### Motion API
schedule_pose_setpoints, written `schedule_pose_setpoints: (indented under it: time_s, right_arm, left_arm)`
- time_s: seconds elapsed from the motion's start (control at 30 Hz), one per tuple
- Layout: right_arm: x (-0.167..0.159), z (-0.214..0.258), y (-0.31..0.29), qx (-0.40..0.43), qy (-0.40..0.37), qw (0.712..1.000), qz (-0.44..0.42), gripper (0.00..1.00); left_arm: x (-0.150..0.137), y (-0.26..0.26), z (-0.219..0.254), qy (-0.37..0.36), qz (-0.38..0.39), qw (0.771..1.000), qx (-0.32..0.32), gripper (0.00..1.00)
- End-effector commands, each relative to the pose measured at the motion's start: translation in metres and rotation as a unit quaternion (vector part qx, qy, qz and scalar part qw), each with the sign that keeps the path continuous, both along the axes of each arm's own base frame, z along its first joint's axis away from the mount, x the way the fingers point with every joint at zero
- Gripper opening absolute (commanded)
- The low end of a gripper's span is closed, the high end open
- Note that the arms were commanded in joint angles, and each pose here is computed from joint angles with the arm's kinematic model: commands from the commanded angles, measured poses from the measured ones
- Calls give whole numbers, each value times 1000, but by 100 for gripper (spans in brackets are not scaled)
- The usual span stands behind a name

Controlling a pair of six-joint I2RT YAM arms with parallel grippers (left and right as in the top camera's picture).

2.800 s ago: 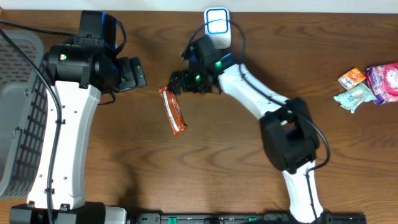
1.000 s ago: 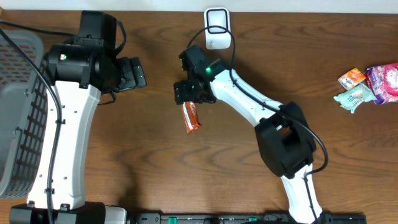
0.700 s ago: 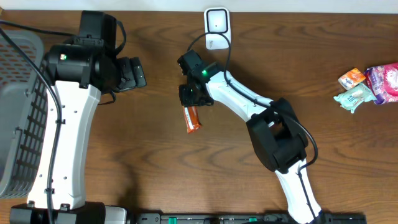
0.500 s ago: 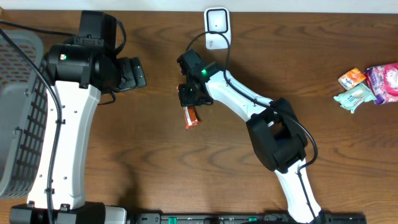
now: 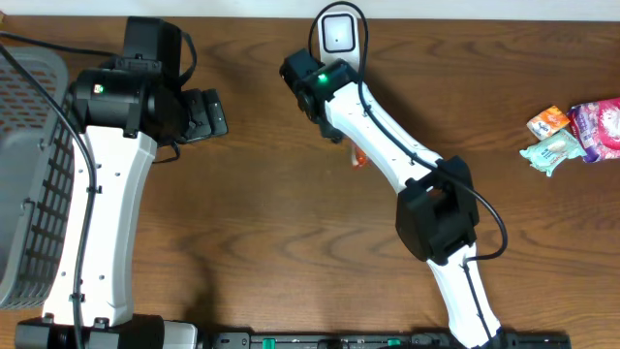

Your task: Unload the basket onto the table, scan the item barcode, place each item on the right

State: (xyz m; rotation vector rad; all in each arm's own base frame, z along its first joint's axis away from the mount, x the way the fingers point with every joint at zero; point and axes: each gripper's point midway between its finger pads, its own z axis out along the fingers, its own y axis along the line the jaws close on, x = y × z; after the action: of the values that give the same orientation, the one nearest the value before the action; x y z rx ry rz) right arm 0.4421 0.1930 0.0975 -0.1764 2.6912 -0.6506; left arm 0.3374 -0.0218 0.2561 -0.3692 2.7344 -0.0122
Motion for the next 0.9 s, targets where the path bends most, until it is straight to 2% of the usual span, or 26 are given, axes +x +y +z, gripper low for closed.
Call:
schedule_pose_setpoints:
  time_s: [0.0, 0.3, 0.47, 0.57, 0.6, 0.77, 0.87]
  right_arm:
    - [12, 7, -42, -141, -55, 988, -9, 1]
    - [-9, -56, -50, -140, -16, 990, -4, 2]
    - [-20, -66, -22, -89, 9, 996, 15, 29]
    - [-21, -60, -4, -76, 2, 997, 28, 65]
    - [-20, -56, 3, -67, 0, 997, 31, 68]
    - [-9, -26, 23, 6, 6, 1000, 26, 68]
    - [4, 3, 15, 45, 5, 999, 6, 68]
  left_arm:
    - [0, 1, -3, 6, 6, 1000, -1, 97]
    - [0, 1, -3, 6, 6, 1000, -1, 98]
    - [0, 1, -3, 6, 6, 1000, -1, 98]
    - [0, 1, -3, 6, 6, 1000, -1, 98]
    - [0, 1, -3, 6, 6, 1000, -1, 98]
    - [0, 1, -3, 6, 6, 1000, -1, 98]
    - [0, 1, -3, 6, 6, 1000, -1, 98]
